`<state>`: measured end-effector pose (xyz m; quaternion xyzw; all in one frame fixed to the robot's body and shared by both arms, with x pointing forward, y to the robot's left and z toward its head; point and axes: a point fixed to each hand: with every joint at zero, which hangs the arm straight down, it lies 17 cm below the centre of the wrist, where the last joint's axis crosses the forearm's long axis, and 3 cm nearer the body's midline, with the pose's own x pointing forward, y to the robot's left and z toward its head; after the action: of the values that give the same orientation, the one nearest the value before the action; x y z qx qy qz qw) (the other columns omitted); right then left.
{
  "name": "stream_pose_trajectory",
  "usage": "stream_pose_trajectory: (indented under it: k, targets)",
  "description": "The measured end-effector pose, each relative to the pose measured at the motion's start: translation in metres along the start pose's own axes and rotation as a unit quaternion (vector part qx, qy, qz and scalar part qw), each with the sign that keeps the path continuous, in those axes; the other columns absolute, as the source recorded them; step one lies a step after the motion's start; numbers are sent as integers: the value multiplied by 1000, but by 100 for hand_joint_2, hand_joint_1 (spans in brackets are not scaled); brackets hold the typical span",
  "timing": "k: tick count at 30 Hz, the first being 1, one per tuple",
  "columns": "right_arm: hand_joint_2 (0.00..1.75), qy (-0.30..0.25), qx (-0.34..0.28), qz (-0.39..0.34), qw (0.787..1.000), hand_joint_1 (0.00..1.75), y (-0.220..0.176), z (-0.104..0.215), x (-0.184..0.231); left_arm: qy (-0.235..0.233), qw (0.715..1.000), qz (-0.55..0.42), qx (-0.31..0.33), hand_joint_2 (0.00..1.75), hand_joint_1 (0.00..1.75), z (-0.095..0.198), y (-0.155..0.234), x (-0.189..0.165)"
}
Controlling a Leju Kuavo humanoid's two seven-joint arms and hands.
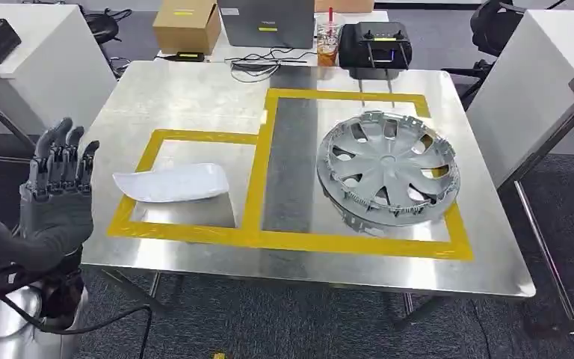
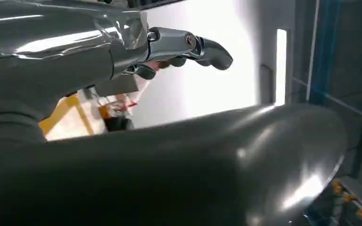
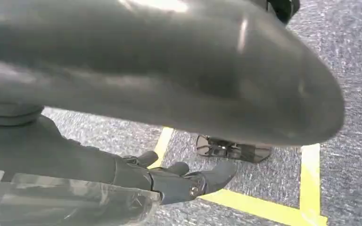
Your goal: Take the parts from the cabinet and place them on the table.
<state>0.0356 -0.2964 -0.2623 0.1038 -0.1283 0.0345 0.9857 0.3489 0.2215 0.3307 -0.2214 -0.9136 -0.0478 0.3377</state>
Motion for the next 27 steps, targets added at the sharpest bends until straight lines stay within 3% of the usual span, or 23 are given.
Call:
stream_pose_trajectory:
  k: [12,16,23,27]
  targets:
    - [0,8,-11,-1,1000,0,-10,15,-6,73,990,-97,73,0,0,66,61,0]
    - [0,11,-19,-5,1000,0,-13,20,-7,120,979,-132,102,0,0,92,90,-13]
    - [0,10,-38,-6,999,0,-23,25,-6,158,967,-144,138,0,0,124,115,-23]
    - [0,8,-47,-3,999,0,-29,25,0,217,949,-158,164,0,0,151,134,-43]
